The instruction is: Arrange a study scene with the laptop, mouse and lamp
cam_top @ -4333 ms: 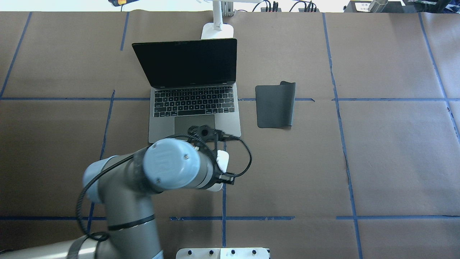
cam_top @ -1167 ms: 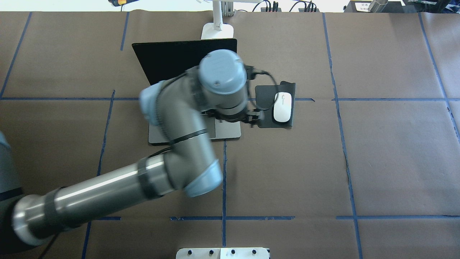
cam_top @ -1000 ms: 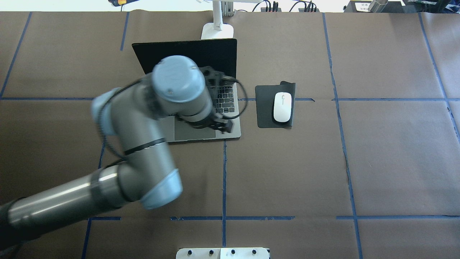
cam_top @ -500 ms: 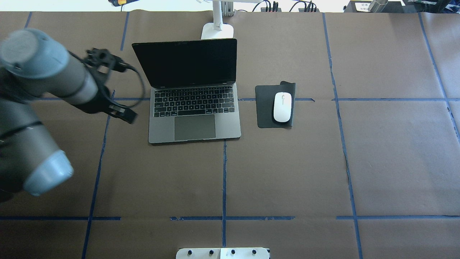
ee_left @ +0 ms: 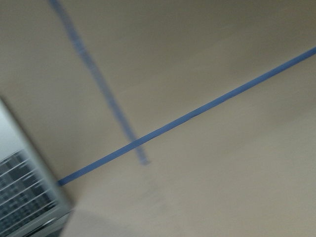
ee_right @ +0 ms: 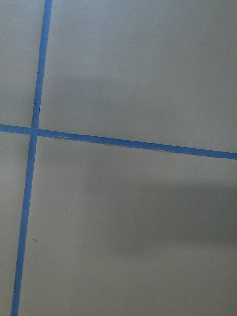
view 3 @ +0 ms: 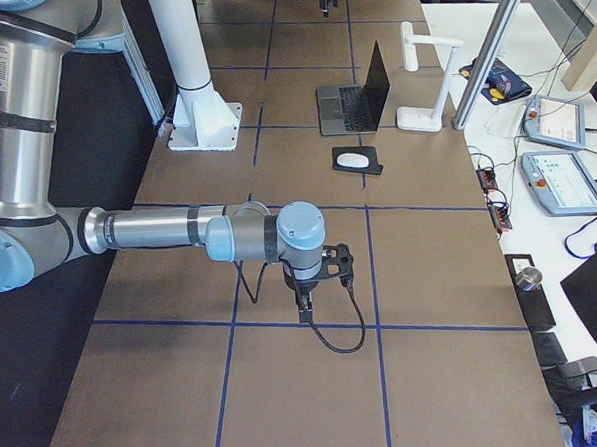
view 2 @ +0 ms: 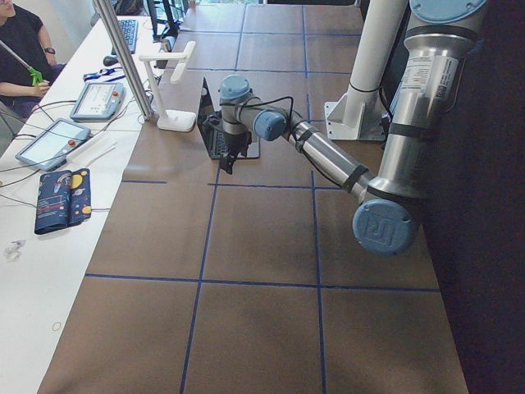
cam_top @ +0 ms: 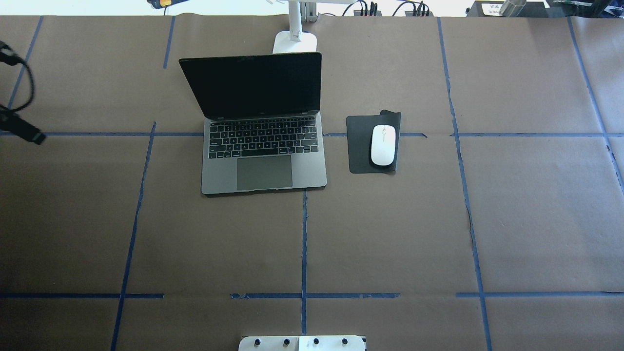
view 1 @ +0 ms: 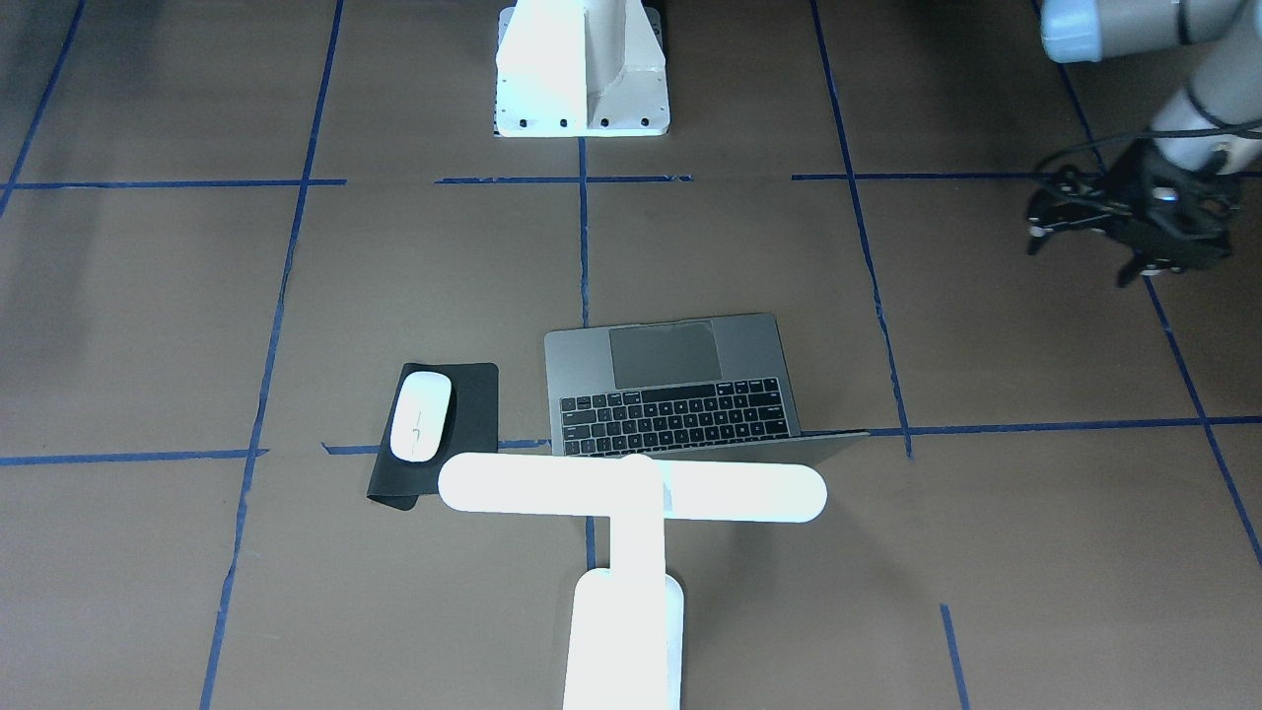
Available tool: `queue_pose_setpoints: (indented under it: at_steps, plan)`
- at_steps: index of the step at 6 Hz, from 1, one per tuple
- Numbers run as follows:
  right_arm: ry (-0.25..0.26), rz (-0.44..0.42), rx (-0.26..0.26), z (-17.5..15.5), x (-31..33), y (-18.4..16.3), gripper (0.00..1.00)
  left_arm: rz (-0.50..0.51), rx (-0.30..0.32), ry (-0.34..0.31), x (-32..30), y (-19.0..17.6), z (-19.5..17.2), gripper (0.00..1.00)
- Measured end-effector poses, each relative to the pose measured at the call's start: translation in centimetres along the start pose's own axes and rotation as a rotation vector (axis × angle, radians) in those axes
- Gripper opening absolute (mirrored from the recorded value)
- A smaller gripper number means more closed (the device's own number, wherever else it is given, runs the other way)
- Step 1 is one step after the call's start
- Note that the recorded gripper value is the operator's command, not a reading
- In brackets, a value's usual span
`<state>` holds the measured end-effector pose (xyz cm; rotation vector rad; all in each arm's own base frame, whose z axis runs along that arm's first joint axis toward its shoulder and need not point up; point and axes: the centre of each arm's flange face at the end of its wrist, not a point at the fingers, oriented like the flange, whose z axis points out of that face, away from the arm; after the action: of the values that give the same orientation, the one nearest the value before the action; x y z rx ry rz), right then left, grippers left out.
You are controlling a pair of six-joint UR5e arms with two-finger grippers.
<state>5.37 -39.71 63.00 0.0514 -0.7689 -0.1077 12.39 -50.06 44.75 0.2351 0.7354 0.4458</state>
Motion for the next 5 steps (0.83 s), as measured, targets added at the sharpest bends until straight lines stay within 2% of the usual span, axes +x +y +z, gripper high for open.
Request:
queue_pose_setpoints:
  at_steps: [2,3,4,5]
  plan:
    - [0.0,-0.013,0.016,1.2,1.1,-0.1,1.0,-0.053,-0.06,-0.037,-12.0,7.2,1.6,1.0]
    - [0.0,-0.015,0.02,1.7,1.6,-0.1,1.0,-0.088,-0.061,-0.046,-17.1,11.3,1.1,1.0]
    - [-0.001,-0.013,0.021,1.9,1.7,-0.1,1.0,-0.161,-0.057,-0.016,-20.2,15.9,1.1,1.0]
    - [-0.001,-0.012,0.022,1.9,1.8,-0.1,1.0,-0.246,-0.05,0.043,-21.6,19.8,1.7,1.0]
